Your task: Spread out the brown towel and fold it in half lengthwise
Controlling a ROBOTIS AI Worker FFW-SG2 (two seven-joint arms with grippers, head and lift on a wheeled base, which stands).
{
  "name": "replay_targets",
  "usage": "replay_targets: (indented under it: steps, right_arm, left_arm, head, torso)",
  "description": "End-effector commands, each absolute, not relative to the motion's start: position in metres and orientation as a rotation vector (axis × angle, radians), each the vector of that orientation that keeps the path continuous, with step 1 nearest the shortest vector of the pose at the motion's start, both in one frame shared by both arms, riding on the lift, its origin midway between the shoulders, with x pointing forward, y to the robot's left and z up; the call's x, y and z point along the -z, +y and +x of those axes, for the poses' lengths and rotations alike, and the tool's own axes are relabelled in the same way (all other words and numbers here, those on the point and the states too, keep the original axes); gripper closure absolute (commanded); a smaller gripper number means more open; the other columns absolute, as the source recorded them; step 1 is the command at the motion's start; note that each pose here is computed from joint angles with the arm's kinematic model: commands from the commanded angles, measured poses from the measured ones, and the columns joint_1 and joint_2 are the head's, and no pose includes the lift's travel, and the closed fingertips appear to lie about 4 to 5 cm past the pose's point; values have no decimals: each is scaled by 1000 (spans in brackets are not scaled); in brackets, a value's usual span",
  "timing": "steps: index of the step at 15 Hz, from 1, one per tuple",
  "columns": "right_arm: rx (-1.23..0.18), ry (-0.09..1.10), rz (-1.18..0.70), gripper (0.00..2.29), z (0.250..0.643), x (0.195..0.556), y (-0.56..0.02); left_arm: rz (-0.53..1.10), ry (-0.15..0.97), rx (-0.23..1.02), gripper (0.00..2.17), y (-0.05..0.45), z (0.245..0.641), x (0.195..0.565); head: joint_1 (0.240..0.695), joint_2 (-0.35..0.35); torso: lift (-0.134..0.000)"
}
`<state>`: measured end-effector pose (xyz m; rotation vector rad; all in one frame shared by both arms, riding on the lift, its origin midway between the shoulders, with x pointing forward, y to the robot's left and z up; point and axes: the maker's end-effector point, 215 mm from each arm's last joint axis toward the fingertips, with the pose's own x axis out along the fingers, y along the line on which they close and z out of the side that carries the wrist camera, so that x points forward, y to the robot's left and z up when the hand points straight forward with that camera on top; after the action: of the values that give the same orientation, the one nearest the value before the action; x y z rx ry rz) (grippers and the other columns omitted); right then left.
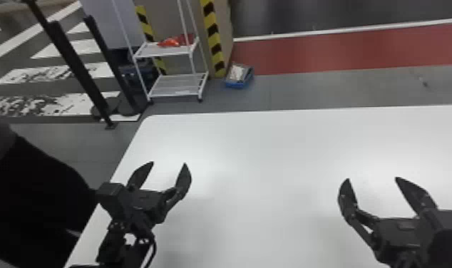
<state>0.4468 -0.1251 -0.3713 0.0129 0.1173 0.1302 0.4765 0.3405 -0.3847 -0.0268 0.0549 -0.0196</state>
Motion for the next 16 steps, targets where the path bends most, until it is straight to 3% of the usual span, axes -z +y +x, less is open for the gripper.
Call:
replay_targets:
  steps: [1,16]
  right_arm:
    - [-128,118,13,130,447,372,-126]
    - [-117,120,18,134,447,373,-129]
  left_arm:
    - [-27,55,20,76,340,477,385]
    - [-28,56,21,76,340,478,386]
  head:
    - [695,256]
    - [695,251]
  torso:
    - [-125]
    - [-125]
